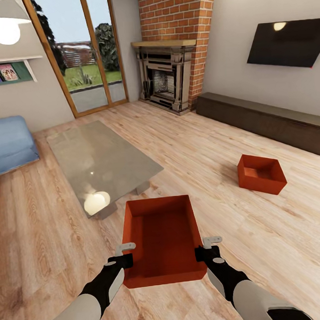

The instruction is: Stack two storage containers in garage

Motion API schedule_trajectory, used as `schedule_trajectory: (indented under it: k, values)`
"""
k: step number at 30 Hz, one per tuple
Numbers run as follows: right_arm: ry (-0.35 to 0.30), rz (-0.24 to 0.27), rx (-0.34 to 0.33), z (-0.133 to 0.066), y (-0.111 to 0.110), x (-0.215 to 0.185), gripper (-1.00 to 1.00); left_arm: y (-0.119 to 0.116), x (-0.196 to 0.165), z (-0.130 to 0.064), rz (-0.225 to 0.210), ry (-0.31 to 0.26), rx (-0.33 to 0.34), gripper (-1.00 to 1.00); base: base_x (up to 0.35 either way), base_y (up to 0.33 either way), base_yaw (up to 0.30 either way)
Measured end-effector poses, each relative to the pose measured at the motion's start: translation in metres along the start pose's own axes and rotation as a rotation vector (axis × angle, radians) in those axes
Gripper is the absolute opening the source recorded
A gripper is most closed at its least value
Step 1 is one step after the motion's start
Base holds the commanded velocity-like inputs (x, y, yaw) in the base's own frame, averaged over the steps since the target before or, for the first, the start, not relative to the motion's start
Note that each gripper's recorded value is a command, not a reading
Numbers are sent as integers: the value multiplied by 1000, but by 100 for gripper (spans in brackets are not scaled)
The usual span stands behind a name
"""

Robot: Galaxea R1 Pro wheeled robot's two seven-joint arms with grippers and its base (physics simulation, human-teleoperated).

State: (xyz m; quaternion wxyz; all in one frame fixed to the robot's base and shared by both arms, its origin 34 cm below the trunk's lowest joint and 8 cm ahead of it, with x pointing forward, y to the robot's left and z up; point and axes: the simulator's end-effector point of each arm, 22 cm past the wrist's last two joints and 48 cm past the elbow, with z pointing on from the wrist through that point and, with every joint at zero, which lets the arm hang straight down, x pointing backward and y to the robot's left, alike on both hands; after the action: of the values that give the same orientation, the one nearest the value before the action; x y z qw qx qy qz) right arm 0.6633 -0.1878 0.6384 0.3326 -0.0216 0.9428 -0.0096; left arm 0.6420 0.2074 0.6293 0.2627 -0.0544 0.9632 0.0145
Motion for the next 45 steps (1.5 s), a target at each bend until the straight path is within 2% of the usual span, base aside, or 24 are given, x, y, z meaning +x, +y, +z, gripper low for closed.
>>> schedule_trajectory:
  k: [23, 45]
  values:
    - [-4, -4, 5, -4, 1, -5, -100, 1, -3, -4, -4, -5, 1, -100, 0, 0, -4]
    - [-41, -1, 7, -12, 2, -25, -100, 2, -22, -14, -5, -41, 4, -100, 0, 0, -119]
